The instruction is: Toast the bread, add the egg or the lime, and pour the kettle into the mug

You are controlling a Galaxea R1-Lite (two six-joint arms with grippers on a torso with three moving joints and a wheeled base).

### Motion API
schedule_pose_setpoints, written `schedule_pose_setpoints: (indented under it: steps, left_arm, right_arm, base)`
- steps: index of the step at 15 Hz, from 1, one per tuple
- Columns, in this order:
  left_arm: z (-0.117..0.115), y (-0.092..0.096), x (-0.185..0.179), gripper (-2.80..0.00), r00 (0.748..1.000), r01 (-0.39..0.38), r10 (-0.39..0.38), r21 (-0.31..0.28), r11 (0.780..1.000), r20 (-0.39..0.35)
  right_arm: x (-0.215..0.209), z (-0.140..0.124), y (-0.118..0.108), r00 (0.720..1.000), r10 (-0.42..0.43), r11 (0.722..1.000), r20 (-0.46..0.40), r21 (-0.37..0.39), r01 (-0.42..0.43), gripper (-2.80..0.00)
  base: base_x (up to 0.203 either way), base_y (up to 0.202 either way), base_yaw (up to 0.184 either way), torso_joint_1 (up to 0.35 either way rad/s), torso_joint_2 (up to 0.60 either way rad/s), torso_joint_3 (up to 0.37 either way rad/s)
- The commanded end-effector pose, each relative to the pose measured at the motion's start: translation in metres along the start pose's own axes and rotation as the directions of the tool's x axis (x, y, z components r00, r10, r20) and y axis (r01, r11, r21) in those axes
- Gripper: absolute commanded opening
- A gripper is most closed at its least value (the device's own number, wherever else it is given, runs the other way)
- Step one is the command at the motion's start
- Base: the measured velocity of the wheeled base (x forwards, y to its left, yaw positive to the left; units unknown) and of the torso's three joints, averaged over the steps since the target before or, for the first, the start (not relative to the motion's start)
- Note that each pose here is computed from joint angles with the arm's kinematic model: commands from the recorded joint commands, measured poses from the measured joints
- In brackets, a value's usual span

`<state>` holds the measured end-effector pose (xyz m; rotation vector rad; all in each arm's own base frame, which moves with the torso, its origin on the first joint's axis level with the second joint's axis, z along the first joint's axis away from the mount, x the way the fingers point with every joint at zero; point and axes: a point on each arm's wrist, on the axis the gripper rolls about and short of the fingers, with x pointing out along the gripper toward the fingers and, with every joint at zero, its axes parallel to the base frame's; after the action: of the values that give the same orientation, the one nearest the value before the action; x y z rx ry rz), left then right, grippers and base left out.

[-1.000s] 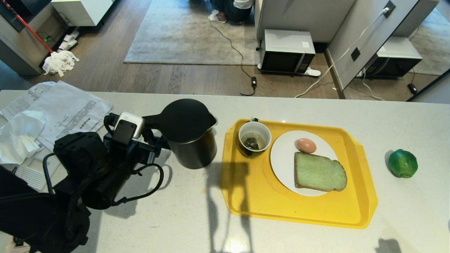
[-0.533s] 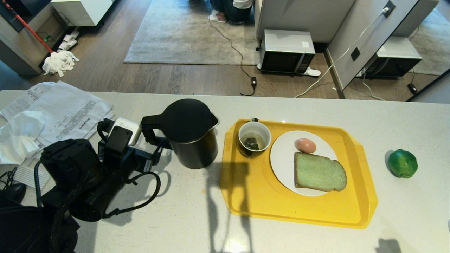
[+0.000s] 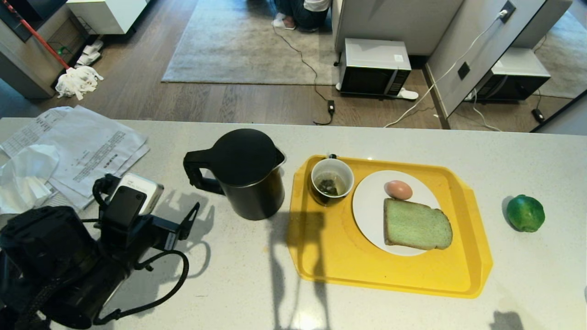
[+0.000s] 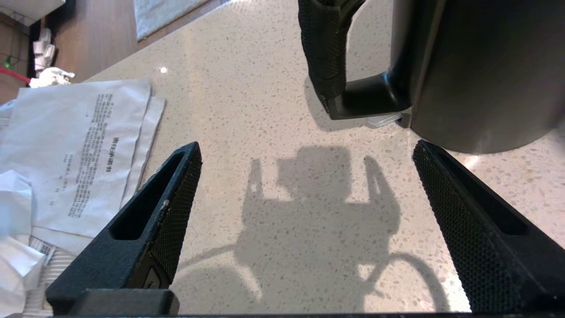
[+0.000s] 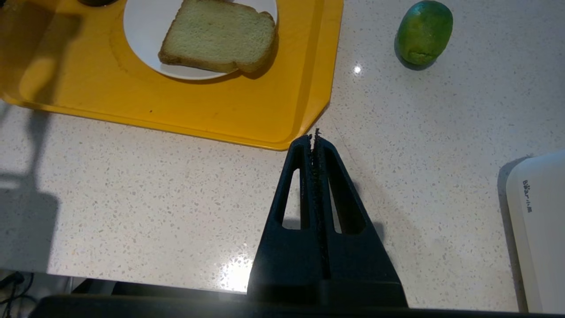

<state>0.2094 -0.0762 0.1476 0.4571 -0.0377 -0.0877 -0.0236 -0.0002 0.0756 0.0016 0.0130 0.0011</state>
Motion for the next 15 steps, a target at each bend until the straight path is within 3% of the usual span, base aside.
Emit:
schedule_pose_setpoints:
  steps: [1, 2, 9, 15]
  left_arm:
    - [0.009, 0.004, -0.013, 0.0, 0.999, -0.006, 0.006, -0.01, 1.0, 0.049]
    - [0.011, 0.006, -0.015, -2.8, 0.998, -0.01, 0.01, -0.012, 1.0, 0.058]
    - [0.04, 0.024, -0.03, -2.8, 0.982, -0.075, 0.082, -0.05, 0.996, 0.173]
    - [0.1, 0.06, -0.024, -2.8, 0.96, -0.183, 0.199, -0.099, 0.978, 0.198]
  right_arm:
    - [0.0, 0.0, 0.0, 1.0, -0.001, 1.0, -0.001, 0.0, 0.001, -2.8]
    - [0.0, 0.0, 0.0, 1.0, 0.0, 1.0, -0.001, 0.0, 0.0, -2.8]
    - [0.0, 0.0, 0.0, 1.0, -0.001, 1.0, -0.001, 0.0, 0.001, -2.8]
    - [0.0, 0.0, 0.0, 1.0, -0.001, 1.0, -0.001, 0.0, 0.001, -2.8]
  base:
    - [0.0, 0.0, 0.0, 0.0, 0.0, 0.0]
    - [0.0, 0.0, 0.0, 0.0, 0.0, 0.0]
    - [0.0, 0.0, 0.0, 0.0, 0.0, 0.0]
    - [0.0, 0.0, 0.0, 0.0, 0.0, 0.0]
